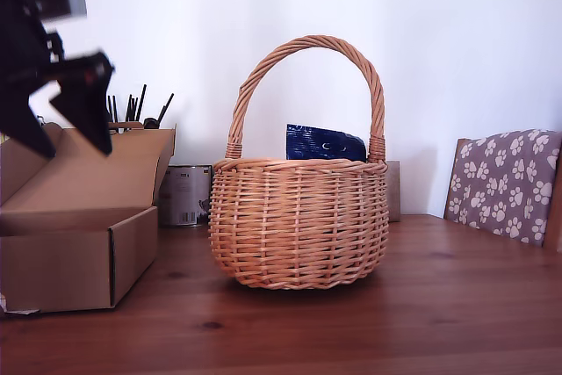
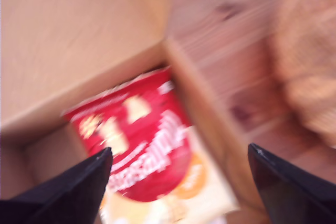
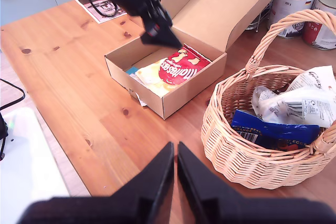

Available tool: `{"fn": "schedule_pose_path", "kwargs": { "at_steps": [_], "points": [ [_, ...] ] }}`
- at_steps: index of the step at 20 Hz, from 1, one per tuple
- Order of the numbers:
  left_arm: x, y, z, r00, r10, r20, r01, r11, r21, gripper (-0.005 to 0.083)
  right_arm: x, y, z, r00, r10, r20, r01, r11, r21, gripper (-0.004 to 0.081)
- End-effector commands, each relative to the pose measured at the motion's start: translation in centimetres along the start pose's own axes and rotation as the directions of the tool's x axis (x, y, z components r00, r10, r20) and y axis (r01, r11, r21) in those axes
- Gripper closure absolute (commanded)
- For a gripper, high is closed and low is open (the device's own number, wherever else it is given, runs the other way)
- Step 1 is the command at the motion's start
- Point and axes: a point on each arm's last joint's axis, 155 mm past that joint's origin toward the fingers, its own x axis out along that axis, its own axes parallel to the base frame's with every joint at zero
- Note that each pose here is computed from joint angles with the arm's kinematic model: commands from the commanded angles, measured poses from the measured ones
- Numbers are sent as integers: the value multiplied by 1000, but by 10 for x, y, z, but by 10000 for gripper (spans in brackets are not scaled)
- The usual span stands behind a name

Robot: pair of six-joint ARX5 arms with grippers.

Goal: Move the bags of Easter eggs from the cardboard box on the left into the woven basket on the right side.

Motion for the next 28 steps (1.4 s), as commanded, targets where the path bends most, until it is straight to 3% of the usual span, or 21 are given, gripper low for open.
{"fn": "schedule_pose_path", "kwargs": {
  "at_steps": [1,5,13,21,24,26,28],
  "points": [
    [16,9,-15,998,39,-45,-40,999,-27,14,0,0,2,1000,1,9,-1,1000,-1,783],
    [41,25,-30,987,117,-111,-123,991,-46,-18,0,0,2,1000,1,9,-1,1000,-1,783],
    [77,40,-53,973,141,-186,-163,980,-114,-18,0,0,2,1000,1,9,-1,1000,-1,783],
    [100,49,-68,965,140,-220,-175,973,-149,-17,0,1,2,1000,7,9,-7,1000,-1,783],
    [104,33,-67,976,55,-213,-98,975,-198,-14,0,1,2,1000,9,9,-9,1000,-1,783],
    [103,28,-70,975,27,-223,-76,974,-214,18,0,1,2,1000,9,10,-9,1000,-1,783],
    [103,25,-79,966,16,-256,-77,970,-231,153,0,1,2,1000,9,10,-9,1000,-1,783]
  ]
}}
